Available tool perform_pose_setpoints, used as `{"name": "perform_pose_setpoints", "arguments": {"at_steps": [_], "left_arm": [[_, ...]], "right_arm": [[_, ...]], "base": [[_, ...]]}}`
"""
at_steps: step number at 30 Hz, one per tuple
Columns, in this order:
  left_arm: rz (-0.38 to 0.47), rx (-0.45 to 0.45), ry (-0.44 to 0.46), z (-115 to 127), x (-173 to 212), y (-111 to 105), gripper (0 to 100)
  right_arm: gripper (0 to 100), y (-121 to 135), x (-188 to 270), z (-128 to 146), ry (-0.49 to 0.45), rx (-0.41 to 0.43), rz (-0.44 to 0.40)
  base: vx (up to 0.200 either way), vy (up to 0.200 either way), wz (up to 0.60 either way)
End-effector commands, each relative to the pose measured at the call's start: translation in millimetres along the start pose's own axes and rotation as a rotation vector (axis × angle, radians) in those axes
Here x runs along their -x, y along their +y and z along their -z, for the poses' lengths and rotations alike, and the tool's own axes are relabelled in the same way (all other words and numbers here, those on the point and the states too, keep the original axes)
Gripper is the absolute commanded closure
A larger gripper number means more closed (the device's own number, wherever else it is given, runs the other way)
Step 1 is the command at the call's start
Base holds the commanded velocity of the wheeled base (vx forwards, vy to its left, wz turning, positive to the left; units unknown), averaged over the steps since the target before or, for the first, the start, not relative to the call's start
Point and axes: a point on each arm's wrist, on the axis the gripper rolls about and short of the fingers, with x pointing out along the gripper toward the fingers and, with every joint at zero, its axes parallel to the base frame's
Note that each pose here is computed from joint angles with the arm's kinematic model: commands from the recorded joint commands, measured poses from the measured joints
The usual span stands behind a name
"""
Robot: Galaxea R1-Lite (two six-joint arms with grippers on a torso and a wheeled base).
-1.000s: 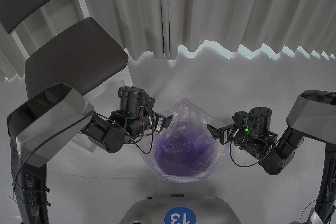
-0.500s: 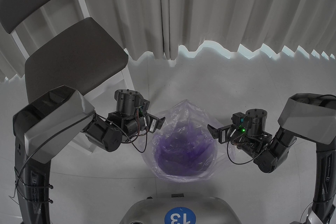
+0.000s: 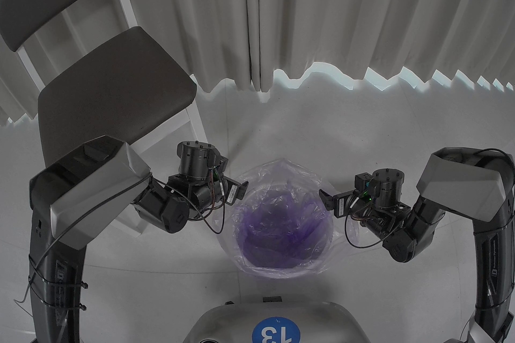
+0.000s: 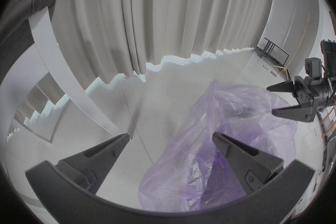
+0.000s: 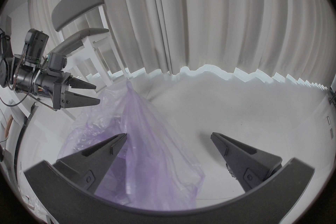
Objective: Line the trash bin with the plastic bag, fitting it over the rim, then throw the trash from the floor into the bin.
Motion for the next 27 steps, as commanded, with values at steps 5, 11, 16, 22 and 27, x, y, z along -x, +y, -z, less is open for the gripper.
{"name": "perform_pose_setpoints", "arguments": {"at_steps": [5, 11, 16, 22, 27], "left_arm": [[0.003, 0.002, 0.037, 16.0, -10.2, -2.6, 0], [-0.012, 0.016, 0.038, 32.8, -20.7, 1.8, 0], [-0.011, 0.021, 0.054, 39.7, -23.7, 4.1, 0], [-0.015, 0.038, 0.071, 52.9, -31.2, 4.6, 0], [-0.014, 0.048, 0.074, 56.9, -35.5, 3.3, 0]], "right_arm": [[0, -7.8, -9.5, 12.9, 0.025, -0.001, 0.021], [0, -10.3, -11.2, 17.9, 0.042, 0.0, 0.026], [0, -14.9, -18.9, 28.6, 0.062, -0.002, 0.037], [0, -16.7, -25.2, 42.1, 0.095, 0.0, 0.042], [0, -16.5, -30.3, 51.3, 0.109, 0.001, 0.041]], "base": [[0.0, 0.0, 0.0], [0.0, 0.0, 0.0], [0.0, 0.0, 0.0], [0.0, 0.0, 0.0], [0.0, 0.0, 0.0]]}}
